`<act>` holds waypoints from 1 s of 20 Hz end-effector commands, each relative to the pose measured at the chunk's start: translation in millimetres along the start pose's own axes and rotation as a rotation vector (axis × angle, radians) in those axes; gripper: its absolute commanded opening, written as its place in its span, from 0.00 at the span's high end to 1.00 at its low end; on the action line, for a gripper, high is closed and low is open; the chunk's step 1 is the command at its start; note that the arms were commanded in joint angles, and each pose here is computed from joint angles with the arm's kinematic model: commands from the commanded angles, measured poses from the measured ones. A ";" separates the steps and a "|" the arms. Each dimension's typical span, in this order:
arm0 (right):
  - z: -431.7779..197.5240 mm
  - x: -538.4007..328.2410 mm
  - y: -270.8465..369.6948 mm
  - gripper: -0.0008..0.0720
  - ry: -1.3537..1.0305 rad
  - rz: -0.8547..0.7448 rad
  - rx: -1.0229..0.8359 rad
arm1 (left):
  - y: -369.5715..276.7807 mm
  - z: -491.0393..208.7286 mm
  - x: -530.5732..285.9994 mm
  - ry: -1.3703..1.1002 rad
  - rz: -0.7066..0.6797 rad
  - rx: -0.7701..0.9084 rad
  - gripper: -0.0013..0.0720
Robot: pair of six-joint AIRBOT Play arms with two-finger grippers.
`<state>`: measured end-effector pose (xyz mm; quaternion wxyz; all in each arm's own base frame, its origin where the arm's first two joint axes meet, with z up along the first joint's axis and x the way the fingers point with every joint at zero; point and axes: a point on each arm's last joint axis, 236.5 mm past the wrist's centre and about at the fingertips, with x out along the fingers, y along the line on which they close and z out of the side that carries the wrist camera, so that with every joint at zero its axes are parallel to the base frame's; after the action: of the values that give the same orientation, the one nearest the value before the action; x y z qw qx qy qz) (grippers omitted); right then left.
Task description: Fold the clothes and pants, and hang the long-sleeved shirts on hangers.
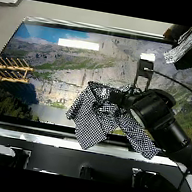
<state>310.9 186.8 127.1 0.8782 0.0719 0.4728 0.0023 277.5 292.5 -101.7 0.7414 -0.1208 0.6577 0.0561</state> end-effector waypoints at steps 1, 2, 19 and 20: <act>0.2 0.0 0.0 0.95 -0.001 -0.001 -0.001 | -4.6 -2.1 3.6 0.018 -0.014 0.007 0.50; 0.5 0.0 -0.3 0.95 -0.002 -0.002 -0.001 | -4.6 -2.2 3.8 0.018 -0.014 0.007 0.50; 1.9 0.0 -1.6 0.95 -0.008 -0.007 -0.004 | -12.3 -6.9 11.2 0.043 -0.043 0.007 0.72; 2.1 0.0 -1.6 0.95 -0.009 -0.008 -0.004 | -12.8 -6.8 11.3 0.043 -0.043 0.008 0.79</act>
<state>312.1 185.2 127.8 0.8799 0.0694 0.4700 -0.0001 276.6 279.8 -109.9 0.7311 -0.1323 0.6682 0.0378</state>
